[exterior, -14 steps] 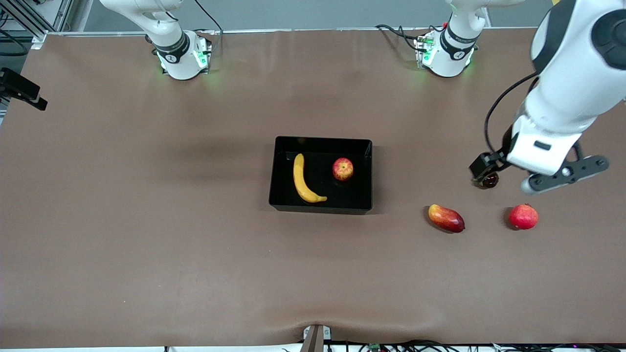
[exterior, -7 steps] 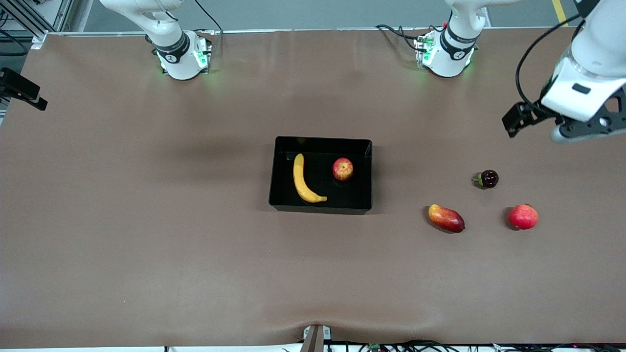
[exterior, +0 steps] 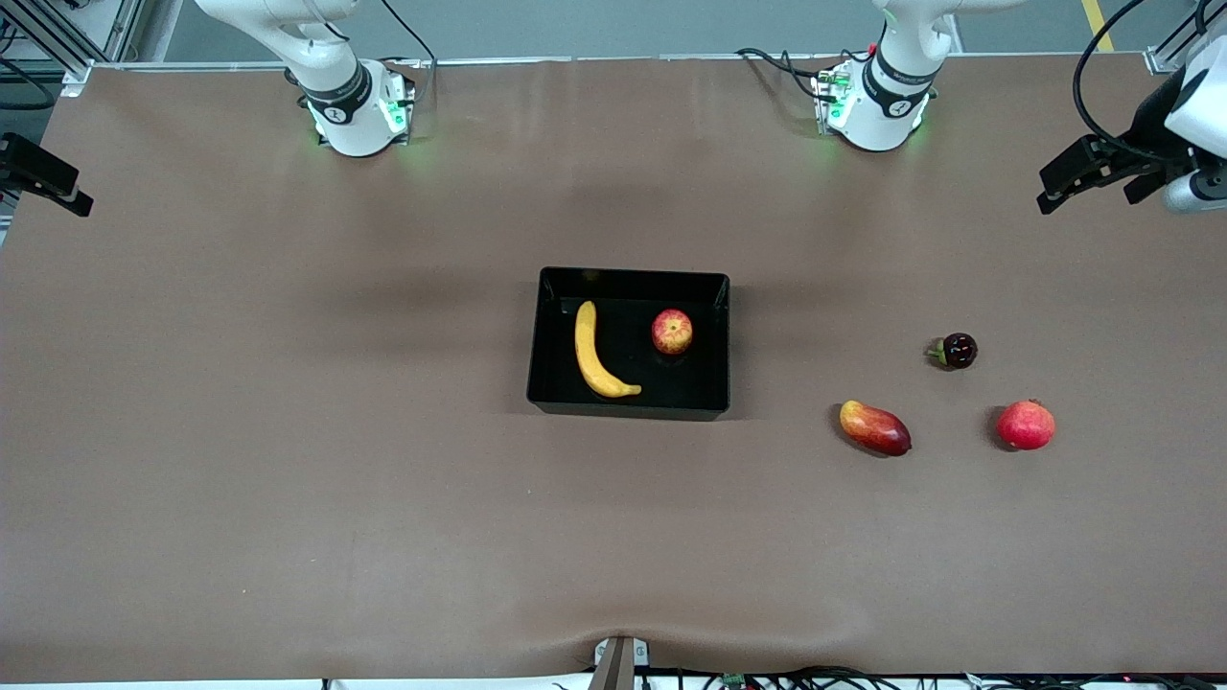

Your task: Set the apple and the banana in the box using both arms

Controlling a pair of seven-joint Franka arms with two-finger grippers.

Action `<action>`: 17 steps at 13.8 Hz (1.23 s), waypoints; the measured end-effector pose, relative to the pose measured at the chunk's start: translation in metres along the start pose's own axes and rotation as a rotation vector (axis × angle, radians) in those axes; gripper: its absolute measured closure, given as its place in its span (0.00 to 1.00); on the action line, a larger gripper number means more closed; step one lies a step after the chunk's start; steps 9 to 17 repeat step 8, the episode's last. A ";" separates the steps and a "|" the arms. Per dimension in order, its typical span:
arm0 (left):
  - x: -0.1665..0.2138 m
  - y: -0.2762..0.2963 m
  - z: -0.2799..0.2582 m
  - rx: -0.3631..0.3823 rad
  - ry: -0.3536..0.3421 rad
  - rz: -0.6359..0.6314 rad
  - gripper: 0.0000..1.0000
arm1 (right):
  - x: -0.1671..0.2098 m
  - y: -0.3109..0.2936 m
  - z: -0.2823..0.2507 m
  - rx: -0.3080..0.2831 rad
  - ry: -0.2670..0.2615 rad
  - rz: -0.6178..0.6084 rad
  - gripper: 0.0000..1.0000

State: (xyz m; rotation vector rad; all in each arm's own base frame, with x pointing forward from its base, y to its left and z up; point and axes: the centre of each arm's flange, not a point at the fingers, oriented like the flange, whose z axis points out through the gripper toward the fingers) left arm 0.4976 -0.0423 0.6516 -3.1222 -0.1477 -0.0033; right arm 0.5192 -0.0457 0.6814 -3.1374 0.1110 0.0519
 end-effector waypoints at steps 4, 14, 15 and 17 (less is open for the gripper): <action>-0.001 0.004 -0.006 -0.002 0.014 0.009 0.00 | 0.000 0.000 0.000 0.000 0.000 0.000 0.00; 0.001 0.005 -0.008 -0.002 0.010 0.010 0.00 | 0.000 0.000 0.000 0.000 0.000 -0.001 0.00; 0.001 0.005 -0.008 -0.002 0.010 0.010 0.00 | 0.000 0.000 0.000 0.000 0.000 -0.001 0.00; 0.001 0.005 -0.008 -0.002 0.010 0.010 0.00 | 0.000 0.000 0.000 0.000 0.000 -0.001 0.00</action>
